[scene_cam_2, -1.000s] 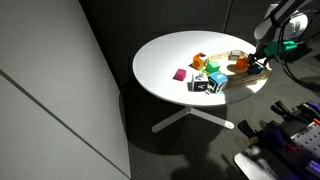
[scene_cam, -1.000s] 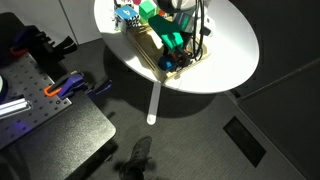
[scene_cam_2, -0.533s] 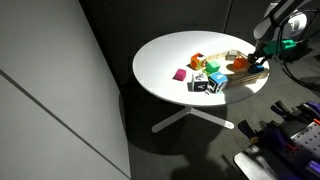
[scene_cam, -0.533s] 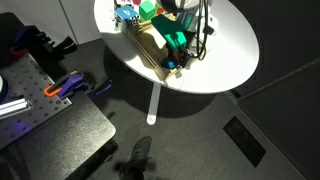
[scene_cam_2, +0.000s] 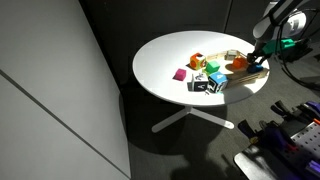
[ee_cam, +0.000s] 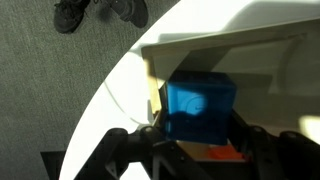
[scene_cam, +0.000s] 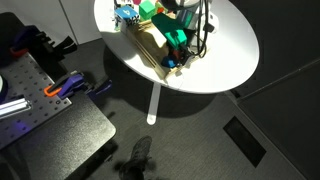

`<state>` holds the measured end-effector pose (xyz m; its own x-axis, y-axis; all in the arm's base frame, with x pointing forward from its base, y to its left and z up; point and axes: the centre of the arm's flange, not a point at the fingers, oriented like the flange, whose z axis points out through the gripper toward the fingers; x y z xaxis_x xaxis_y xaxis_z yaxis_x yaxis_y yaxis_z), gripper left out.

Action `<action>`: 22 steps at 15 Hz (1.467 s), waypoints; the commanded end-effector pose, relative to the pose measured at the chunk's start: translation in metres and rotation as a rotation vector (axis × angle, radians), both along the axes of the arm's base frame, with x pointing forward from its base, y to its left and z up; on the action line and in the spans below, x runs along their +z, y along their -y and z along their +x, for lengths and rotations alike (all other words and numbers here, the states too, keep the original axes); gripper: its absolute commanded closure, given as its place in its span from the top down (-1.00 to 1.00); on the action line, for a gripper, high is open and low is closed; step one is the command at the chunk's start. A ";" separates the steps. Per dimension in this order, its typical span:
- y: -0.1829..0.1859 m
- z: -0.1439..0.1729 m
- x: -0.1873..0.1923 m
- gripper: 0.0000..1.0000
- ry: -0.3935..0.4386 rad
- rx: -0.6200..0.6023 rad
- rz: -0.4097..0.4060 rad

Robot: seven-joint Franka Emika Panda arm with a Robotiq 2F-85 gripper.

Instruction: Pick up the blue block and put it on the table

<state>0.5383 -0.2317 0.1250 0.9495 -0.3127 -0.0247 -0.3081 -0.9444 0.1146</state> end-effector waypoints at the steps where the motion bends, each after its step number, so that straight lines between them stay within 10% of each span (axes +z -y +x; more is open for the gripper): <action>1: -0.007 0.000 0.015 -0.33 0.013 0.002 -0.012; 22: 0.053 -0.011 0.089 -0.33 0.113 -0.118 -0.050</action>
<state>0.5382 -0.2740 0.1967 0.9215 -0.3777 0.0907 -0.3868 -0.9138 0.1239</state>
